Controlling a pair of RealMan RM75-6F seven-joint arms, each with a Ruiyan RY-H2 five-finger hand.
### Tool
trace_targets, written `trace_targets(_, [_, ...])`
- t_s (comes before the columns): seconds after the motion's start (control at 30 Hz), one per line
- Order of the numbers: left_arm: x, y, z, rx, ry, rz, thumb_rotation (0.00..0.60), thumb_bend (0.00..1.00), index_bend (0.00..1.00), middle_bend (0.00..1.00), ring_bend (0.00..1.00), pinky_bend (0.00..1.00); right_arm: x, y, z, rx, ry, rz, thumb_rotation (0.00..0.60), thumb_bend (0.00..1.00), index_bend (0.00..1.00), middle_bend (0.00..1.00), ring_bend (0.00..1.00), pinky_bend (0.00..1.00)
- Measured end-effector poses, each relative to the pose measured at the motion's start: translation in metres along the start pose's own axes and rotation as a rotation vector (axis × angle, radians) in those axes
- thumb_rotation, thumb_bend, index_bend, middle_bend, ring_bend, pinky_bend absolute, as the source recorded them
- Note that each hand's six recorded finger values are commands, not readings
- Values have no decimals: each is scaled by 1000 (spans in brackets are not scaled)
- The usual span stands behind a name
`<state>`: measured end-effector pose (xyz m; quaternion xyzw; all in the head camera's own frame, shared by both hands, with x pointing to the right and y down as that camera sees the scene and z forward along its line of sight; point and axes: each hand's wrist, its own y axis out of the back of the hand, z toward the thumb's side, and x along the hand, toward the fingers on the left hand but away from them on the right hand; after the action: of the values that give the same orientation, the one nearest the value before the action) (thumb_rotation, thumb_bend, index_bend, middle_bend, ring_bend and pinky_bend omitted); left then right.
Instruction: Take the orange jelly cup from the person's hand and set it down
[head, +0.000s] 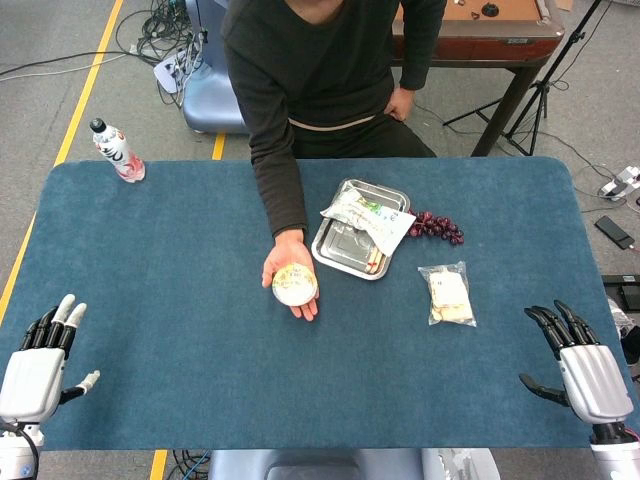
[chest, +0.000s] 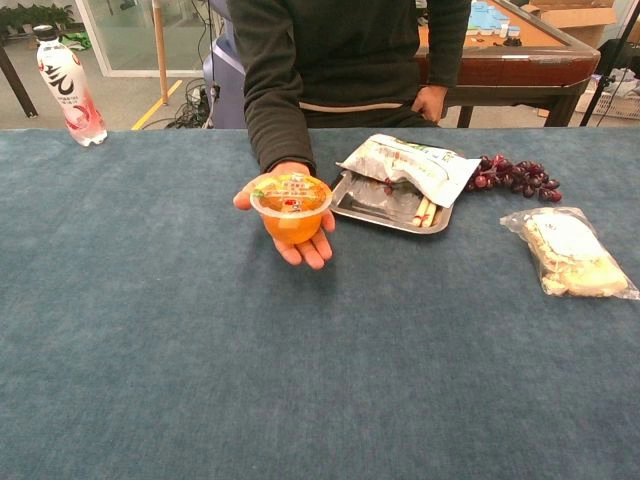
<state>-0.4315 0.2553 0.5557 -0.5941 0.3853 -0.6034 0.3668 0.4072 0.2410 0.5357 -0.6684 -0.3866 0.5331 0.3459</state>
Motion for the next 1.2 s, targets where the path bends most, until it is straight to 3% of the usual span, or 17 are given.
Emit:
trace_targets(0.4, [-1,0,-1,-20,-13,13,600,172,33,0,0,89,2,5,5,-8,30,-27,600,112,126,150,0,163])
trace_targets(0.6, [12,1,3,-74,-67,7,600,172,34,0,0,89,4,10,3,-10,22,-58,600,112,126,150,0,163])
trace_targets(0.97, [73,8,48,-227,-346,-56,600,172,34,0,0,89,0,27,9,24,31,-95,600,112,126,148,0,163])
trace_targets(1.2, [115,14,97,-221,-528,-100,600,173,34,0,0,89,1,29,11,36,24,-87,600,112,126,148,0,163])
